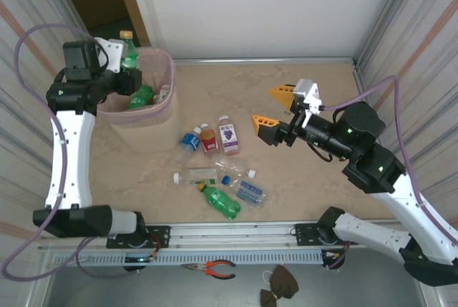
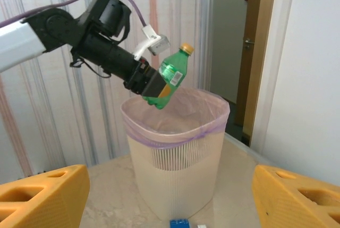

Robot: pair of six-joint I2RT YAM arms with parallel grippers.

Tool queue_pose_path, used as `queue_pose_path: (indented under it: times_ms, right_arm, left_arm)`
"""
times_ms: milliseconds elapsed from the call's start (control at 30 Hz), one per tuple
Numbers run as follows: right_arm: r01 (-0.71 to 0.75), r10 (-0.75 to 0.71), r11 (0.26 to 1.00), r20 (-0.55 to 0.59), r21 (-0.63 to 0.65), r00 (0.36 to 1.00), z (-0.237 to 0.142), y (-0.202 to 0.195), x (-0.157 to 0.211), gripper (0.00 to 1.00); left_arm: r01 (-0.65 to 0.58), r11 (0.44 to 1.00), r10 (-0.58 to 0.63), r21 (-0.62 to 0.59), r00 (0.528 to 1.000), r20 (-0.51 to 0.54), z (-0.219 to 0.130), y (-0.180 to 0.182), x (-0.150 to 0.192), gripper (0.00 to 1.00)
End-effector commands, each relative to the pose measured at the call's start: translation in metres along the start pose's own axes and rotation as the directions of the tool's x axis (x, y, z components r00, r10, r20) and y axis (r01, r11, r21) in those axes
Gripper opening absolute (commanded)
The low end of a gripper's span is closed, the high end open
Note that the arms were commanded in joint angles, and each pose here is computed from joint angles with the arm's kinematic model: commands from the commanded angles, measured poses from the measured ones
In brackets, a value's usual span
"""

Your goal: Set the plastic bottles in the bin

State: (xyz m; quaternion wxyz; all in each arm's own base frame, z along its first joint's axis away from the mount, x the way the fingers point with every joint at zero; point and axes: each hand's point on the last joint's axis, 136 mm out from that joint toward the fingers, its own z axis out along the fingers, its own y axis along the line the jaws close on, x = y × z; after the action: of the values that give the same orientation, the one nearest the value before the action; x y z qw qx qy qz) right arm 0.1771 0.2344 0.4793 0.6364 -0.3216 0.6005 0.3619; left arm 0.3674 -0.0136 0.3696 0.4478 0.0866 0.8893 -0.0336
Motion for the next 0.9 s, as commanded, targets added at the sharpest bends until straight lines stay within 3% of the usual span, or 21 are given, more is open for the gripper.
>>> queue_pose_path:
  times_ms: [0,200,400,533,867]
  right_arm:
    - [0.012,-0.012,1.000,0.010,-0.018,1.000,0.001,0.004,-0.002,0.79]
    - [0.001,-0.001,0.999,0.003,-0.039,1.000,0.007,0.006,0.002,0.78]
    - [-0.009,0.008,0.998,-0.009,-0.068,1.000,0.014,0.010,0.006,0.78]
    - [-0.011,0.011,0.998,-0.006,-0.069,1.000,0.014,0.009,0.007,0.78]
    - [-0.011,0.010,0.998,-0.010,-0.058,1.000,0.010,0.008,0.010,0.78]
  left_arm:
    - [0.047,0.998,-0.049,-0.029,0.996,-0.079,0.004,0.013,0.012,0.55]
    - [0.056,0.992,-0.083,-0.117,0.966,-0.244,0.030,0.039,0.040,0.54]
    - [0.021,0.973,-0.102,-0.228,0.932,-0.348,0.052,0.063,0.066,0.49]
    - [0.026,0.971,-0.125,-0.236,0.901,-0.415,0.069,0.069,0.084,0.48]
    - [0.060,0.980,-0.157,-0.189,0.819,-0.552,0.108,0.067,0.123,0.64]
